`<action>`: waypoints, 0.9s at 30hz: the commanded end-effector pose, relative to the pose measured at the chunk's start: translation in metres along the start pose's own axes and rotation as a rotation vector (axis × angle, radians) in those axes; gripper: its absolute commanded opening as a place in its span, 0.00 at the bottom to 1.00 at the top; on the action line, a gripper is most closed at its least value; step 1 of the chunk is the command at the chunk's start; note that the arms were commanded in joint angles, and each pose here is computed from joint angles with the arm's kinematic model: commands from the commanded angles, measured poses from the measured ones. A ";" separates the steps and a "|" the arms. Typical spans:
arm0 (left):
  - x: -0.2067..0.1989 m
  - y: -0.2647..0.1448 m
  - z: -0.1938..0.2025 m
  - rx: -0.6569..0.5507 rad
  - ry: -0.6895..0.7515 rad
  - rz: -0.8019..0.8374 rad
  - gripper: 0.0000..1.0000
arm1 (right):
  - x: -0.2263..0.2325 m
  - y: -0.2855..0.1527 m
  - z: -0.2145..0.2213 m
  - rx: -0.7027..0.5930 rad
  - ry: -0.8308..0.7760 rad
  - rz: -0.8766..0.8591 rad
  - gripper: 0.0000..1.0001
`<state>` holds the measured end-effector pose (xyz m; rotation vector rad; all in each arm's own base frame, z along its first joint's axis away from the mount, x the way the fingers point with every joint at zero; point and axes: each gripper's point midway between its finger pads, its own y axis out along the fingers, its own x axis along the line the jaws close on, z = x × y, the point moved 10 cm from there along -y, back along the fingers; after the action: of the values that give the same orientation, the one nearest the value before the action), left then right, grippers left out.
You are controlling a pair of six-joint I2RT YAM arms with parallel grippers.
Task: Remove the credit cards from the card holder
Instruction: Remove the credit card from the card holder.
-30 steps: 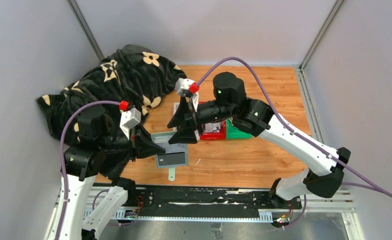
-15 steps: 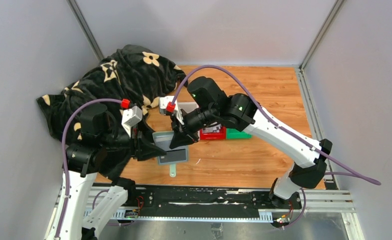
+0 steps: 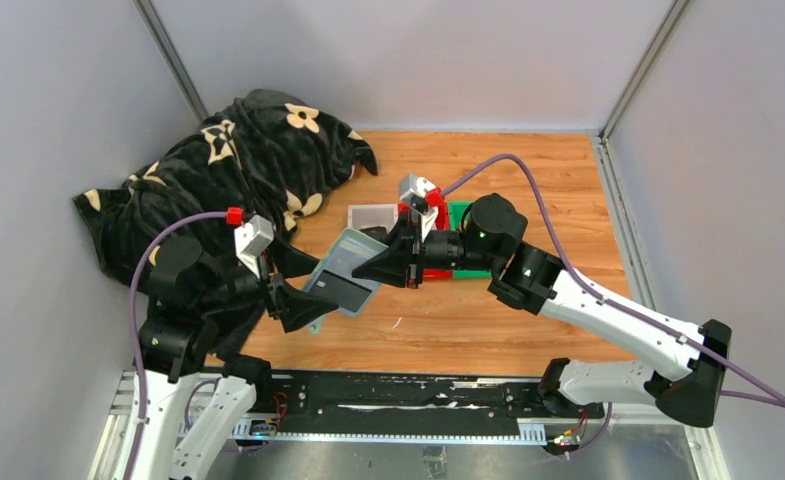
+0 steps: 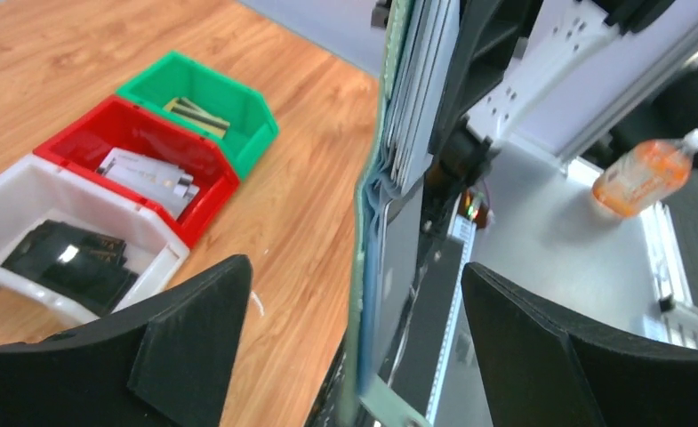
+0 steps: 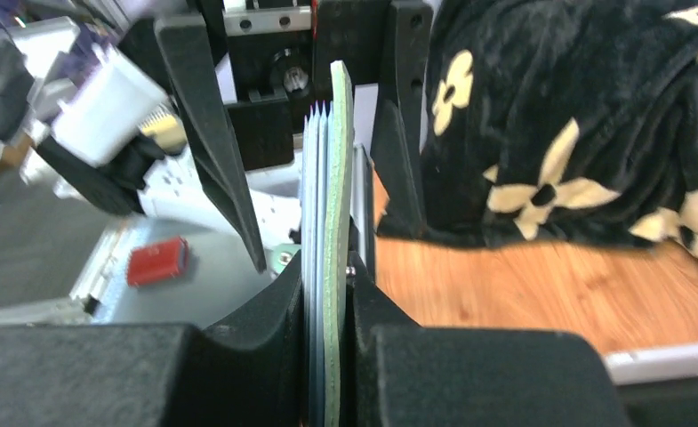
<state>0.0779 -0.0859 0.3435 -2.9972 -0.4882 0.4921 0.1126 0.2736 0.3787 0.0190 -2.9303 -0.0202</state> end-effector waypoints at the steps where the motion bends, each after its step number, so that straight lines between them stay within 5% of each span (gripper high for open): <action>1: -0.017 0.000 -0.028 -0.273 0.003 0.015 0.93 | 0.010 0.004 -0.032 -0.313 0.085 -0.040 0.00; 16: -0.026 0.001 -0.032 -0.322 -0.131 0.099 0.64 | 0.015 -0.007 -0.026 -0.612 0.208 0.016 0.00; 27: -0.024 0.002 -0.031 -0.347 -0.177 0.087 0.33 | 0.016 0.003 -0.023 -0.659 0.227 0.023 0.00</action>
<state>0.0699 -0.0960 0.3785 -3.3147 -0.5181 0.7553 0.1065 0.2795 0.3890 -0.1108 -2.5869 -0.7359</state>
